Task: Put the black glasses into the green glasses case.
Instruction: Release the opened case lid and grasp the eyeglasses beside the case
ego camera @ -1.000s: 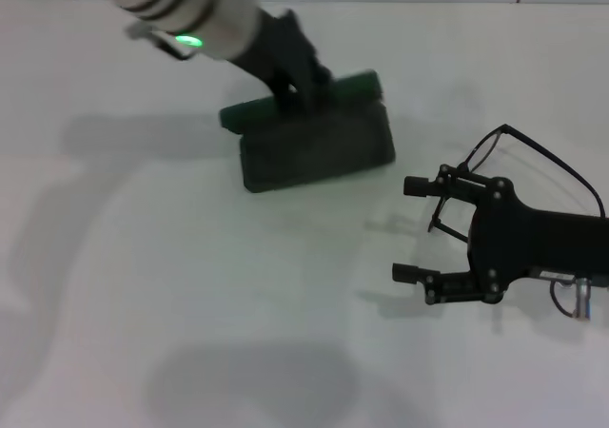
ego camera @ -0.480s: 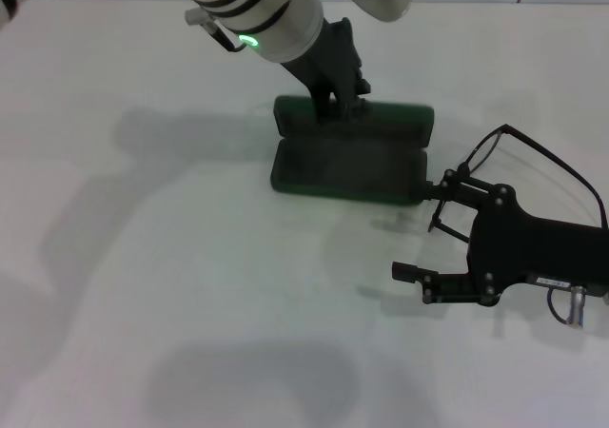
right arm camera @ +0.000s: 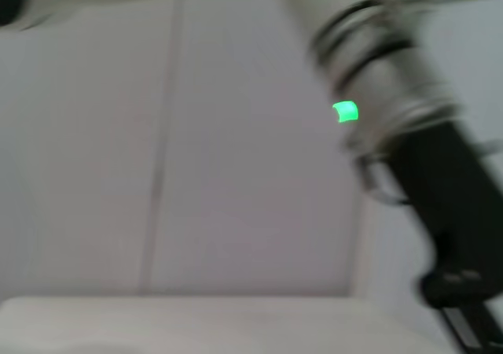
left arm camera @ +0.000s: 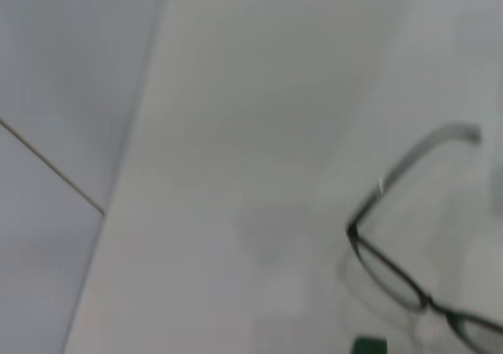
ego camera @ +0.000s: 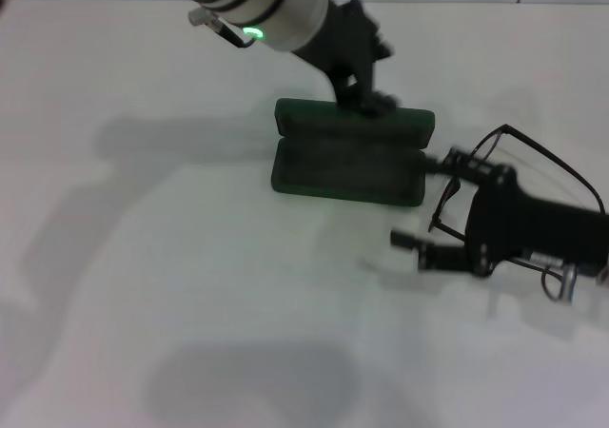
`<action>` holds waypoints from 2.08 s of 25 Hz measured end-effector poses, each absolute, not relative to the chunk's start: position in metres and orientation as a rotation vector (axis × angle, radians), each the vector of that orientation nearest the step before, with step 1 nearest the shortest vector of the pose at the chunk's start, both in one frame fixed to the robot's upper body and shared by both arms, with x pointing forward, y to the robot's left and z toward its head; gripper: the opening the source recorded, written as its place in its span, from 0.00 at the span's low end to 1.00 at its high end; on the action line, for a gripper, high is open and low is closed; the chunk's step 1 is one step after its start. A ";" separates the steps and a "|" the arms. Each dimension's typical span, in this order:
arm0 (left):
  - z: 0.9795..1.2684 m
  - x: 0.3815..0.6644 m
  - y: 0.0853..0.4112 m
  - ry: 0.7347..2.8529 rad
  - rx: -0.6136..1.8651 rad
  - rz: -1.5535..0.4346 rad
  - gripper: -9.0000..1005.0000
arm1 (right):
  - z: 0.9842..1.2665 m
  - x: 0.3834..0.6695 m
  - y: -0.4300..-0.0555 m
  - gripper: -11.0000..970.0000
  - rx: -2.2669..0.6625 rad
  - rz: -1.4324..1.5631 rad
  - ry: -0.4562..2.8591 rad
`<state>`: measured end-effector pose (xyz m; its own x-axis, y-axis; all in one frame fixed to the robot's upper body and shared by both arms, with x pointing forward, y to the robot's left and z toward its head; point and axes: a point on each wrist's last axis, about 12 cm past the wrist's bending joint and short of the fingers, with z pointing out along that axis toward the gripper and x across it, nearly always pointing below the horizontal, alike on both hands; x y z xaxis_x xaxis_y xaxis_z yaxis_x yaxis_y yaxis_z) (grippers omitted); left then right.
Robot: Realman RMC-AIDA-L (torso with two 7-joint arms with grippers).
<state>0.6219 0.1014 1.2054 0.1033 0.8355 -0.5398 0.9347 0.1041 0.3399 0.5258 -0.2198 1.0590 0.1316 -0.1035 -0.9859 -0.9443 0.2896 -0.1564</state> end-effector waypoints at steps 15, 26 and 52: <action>1.162 0.586 0.208 1.621 1.033 -0.739 0.62 | 1.150 0.606 -0.231 0.91 -1.357 0.715 1.358; 1.135 0.573 0.246 1.610 0.854 -0.801 0.62 | 1.206 0.621 -0.205 0.87 -1.741 0.226 1.630; 1.130 0.586 0.230 1.608 0.895 -0.831 0.62 | 1.160 0.635 -0.143 0.86 -2.097 0.005 1.703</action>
